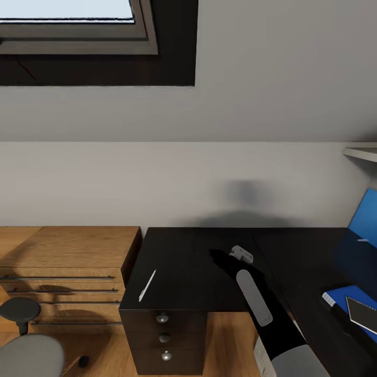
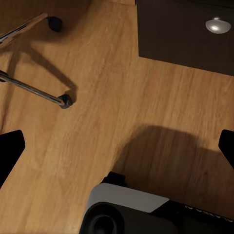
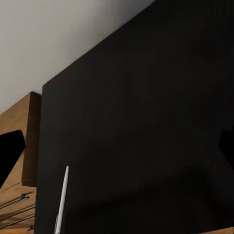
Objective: In the bedroom, organize the workspace by keeping the computer under the desk, ensuring the monitor is on the desk, placing the keyboard on the desk next to the monitor, placing the mouse on the desk next to the keyboard, moving the folder from the swivel chair onto the desk next to the mouse, stacking the notebook on top of the folder with the pen on top of the notebook, and positioning the swivel chair next to the desk.
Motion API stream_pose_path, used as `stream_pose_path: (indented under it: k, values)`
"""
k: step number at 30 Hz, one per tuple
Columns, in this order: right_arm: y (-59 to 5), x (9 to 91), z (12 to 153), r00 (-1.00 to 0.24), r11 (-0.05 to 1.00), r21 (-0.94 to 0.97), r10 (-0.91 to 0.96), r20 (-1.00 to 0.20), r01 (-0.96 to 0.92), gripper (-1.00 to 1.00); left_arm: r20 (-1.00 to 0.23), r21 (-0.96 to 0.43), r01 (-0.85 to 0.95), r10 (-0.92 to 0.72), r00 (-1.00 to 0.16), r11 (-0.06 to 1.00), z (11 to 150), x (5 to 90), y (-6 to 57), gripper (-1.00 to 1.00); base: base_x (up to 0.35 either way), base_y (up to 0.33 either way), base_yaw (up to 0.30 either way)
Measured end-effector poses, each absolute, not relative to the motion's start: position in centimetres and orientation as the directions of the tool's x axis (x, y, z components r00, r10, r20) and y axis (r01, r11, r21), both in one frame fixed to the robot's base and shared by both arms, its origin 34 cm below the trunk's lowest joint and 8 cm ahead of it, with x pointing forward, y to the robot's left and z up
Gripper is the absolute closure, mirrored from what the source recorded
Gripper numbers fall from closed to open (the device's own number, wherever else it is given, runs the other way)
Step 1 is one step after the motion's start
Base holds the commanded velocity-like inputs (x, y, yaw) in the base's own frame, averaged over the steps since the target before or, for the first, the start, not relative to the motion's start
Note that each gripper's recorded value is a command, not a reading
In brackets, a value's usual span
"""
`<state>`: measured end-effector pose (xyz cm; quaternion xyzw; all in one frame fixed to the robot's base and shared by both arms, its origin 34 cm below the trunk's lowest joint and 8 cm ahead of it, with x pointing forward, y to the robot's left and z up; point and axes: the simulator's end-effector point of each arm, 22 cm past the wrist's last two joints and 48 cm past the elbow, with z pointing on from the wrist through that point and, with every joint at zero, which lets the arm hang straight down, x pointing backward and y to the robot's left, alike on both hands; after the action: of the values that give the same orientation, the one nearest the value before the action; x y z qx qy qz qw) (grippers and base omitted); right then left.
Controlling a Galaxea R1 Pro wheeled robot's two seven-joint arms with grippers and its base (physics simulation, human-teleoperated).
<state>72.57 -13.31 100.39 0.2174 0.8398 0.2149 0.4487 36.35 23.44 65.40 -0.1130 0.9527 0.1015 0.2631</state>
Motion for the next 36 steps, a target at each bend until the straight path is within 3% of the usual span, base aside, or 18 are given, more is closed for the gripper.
stream_pose_path:
  k: [17,36]
  values:
    - [-13.1,72.6,100.7,-0.5,0.81,0.561,0.561,-0.66,0.168,-1.0,-0.567,0.123,-0.3,-0.181,-0.804,0.946,65.9,37.2,24.1,-1.0,0.0,0.0,0.0]
    - [-12.9,72.6,99.6,-0.514,0.816,0.551,0.554,-0.655,0.177,-1.0,-0.558,0.139,-0.407,-0.268,-0.785,0.903,65.6,36.9,27.3,-1.0,0.0,0.0,0.194]
